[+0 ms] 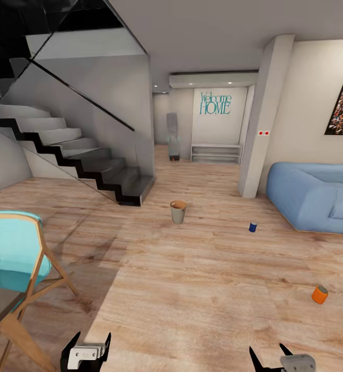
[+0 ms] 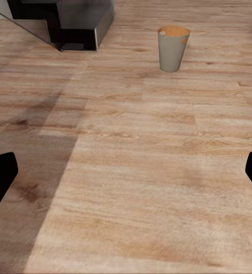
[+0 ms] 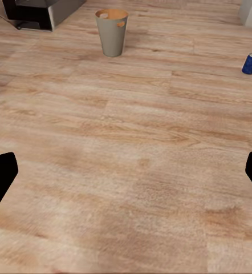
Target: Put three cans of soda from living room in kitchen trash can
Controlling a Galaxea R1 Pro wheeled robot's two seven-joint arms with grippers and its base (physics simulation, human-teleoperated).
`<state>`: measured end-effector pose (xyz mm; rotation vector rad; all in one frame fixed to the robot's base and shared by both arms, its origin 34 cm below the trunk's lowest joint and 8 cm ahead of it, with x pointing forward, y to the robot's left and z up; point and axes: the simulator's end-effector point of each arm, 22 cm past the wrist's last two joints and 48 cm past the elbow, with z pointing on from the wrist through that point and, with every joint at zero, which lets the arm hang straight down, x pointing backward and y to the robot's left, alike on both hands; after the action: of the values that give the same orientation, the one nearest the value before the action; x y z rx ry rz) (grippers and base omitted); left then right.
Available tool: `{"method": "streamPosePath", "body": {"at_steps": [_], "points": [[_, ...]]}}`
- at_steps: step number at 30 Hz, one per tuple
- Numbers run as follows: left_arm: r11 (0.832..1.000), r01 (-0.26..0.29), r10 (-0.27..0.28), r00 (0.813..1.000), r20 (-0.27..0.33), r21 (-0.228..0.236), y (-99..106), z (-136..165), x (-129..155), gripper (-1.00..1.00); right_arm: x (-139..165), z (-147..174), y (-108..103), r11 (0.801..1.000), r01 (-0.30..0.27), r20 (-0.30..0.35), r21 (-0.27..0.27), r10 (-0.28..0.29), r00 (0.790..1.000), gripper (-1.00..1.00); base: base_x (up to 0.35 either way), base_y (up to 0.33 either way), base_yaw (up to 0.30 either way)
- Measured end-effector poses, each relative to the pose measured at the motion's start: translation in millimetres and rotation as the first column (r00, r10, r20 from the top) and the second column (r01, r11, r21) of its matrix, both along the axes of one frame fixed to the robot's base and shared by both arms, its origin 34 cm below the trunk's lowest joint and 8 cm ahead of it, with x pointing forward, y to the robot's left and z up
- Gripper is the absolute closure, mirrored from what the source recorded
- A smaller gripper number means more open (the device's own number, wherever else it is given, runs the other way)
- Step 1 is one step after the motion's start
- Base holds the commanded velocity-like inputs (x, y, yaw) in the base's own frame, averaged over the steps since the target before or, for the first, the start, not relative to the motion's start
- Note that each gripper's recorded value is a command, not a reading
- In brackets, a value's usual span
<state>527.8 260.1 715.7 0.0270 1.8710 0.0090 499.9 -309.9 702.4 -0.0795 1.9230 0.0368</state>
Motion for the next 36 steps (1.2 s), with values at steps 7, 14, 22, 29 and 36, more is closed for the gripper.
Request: {"method": "streamPosePath", "body": {"at_steps": [7,14,22,29,36], "points": [[1.0,0.0,0.0,1.0,0.0,0.0,0.0,0.0,0.0,-1.0,0.0,0.0,0.1,1.0,0.0,0.0,0.001,0.0,1.0,-1.0,0.323,-0.103,0.0],[1.0,0.0,0.0,1.0,0.0,0.0,0.0,-0.2,-0.2,-1.0,0.2,0.0,0.4,1.0,-0.001,0.0,0.0,0.001,1.0,-1.0,0.323,-0.103,0.006],[1.0,0.0,0.0,1.0,-0.001,0.001,0.0,-0.5,-0.2,-1.0,0.1,0.0,0.5,1.0,-0.001,0.0,0.0,0.001,1.0,-1.0,0.323,-0.103,0.108],[1.0,0.0,0.0,1.0,-0.004,0.001,-0.1,-1.7,-0.8,-1.0,0.0,-0.1,0.5,1.0,-0.001,0.0,0.0,0.001,1.0,-1.0,0.323,-0.103,0.069],[1.0,-0.001,0.001,1.0,-0.004,0.001,-0.1,-1.9,-0.9,-1.0,0.2,0.2,0.5,1.0,-0.001,0.0,0.002,0.001,1.0,-1.0,0.323,-0.103,0.008]]}}
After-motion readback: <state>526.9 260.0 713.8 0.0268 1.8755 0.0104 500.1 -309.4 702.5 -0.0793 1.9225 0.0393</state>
